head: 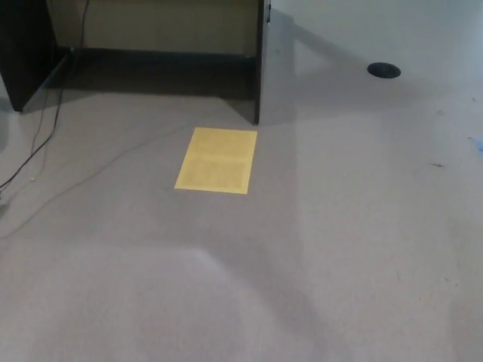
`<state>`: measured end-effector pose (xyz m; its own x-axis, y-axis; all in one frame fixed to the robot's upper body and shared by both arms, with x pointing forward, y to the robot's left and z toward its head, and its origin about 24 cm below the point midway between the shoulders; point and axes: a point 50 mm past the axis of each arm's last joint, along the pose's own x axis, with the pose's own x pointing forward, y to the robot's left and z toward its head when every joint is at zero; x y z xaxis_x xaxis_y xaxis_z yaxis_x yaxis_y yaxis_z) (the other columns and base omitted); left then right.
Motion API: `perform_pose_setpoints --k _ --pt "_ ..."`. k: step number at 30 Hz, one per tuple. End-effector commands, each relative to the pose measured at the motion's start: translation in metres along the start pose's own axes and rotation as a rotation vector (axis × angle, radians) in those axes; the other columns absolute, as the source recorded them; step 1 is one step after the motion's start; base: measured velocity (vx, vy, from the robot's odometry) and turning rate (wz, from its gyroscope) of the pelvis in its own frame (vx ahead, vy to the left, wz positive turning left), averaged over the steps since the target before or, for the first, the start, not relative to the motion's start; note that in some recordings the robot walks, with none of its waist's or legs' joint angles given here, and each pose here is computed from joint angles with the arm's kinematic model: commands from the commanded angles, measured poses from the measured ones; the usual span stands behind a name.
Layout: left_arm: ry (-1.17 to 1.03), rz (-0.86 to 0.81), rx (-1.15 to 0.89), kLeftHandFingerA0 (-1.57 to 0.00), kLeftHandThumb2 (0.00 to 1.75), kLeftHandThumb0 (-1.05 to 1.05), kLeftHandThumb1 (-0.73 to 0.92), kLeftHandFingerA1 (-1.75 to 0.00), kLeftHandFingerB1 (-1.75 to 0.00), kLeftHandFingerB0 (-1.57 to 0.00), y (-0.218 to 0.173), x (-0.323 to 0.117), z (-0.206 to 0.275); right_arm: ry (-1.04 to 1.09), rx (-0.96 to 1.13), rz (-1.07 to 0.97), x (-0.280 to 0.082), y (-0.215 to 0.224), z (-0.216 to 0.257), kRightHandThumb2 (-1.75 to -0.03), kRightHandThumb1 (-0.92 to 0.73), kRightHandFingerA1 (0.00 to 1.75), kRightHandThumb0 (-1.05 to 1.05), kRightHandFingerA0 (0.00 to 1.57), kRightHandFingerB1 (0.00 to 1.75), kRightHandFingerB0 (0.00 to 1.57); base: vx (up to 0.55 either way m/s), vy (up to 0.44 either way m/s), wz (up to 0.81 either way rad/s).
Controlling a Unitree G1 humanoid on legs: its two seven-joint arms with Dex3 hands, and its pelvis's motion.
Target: A person is holding a toilet paper roll and the robot extends its left hand to grab the roll by inserting its thumb into the gap in the middle and brings its hand down by its side. Then it extends its arm again to hand the toilet paper roll back to the person.
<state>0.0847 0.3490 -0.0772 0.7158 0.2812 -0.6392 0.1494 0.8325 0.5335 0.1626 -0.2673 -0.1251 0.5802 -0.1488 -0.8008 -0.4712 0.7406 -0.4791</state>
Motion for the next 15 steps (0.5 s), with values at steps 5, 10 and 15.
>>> perform_pose_setpoints --k 5,10,15 --pt "-0.167 0.030 -0.043 -0.42 0.56 -0.23 0.54 -0.38 -0.32 -0.33 0.003 0.001 0.022 -0.055 -0.040 -0.048 0.001 -0.014 0.007 -0.59 -0.65 0.58 -0.35 0.67 0.41 0.47 0.00 0.000 0.00" --pt "-0.407 0.014 -0.077 -0.29 0.61 -0.32 0.47 -0.39 -0.35 -0.29 0.005 -0.012 0.068 -0.059 -0.038 -0.066 0.000 -0.014 0.006 -0.59 -0.66 0.62 -0.34 0.65 0.39 0.43 0.00 0.000 0.00" --pt "-0.661 0.028 -0.111 -0.27 0.57 -0.26 0.48 -0.39 -0.33 -0.26 0.020 -0.021 0.125 -0.074 -0.011 -0.081 0.001 -0.015 0.008 -0.82 -0.52 0.66 -0.41 0.58 0.49 0.32 0.00 0.000 0.00"
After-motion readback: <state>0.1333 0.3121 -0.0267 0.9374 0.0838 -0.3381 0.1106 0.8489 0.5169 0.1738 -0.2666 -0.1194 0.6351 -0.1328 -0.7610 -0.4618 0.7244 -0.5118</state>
